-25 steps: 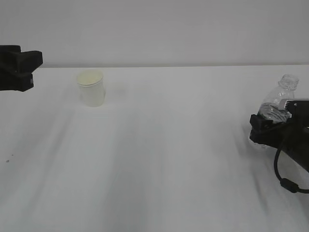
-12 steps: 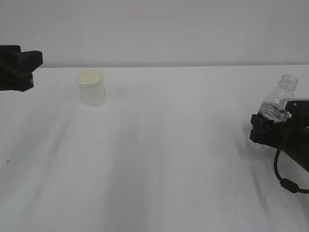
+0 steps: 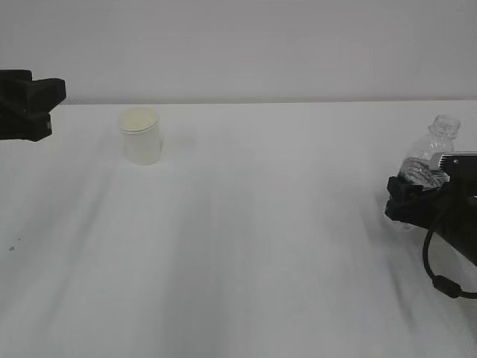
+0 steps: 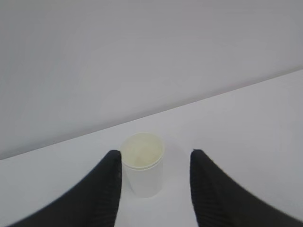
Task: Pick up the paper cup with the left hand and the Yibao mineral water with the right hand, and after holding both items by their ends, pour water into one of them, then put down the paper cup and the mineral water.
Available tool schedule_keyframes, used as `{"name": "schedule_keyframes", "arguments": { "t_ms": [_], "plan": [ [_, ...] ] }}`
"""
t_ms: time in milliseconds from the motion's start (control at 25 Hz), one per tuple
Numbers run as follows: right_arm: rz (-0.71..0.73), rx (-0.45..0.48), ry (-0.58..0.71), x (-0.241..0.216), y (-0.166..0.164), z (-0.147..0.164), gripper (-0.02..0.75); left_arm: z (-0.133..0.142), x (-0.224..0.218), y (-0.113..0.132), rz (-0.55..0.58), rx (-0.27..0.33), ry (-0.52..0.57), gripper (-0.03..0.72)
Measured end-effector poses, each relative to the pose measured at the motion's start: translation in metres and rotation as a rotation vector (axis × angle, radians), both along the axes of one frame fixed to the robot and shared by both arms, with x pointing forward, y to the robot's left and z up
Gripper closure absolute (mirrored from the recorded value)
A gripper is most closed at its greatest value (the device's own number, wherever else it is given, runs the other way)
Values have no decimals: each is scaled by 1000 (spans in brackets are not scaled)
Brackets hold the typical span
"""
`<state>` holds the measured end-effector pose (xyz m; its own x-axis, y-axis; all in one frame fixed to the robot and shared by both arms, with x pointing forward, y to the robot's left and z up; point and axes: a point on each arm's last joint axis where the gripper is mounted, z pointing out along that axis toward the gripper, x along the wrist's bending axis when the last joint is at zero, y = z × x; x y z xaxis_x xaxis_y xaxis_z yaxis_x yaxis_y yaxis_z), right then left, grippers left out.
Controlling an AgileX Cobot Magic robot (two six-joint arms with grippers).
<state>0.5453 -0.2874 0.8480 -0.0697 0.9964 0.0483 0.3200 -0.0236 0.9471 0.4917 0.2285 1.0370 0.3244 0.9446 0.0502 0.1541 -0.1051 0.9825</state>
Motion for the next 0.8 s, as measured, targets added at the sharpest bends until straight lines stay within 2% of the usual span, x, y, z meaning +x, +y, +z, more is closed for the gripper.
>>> {"name": "schedule_keyframes", "arguments": {
  "t_ms": [800],
  "plan": [
    [122, -19, -24, -1, 10, 14, 303, 0, 0, -1, -13, 18, -5, 347]
  ]
}}
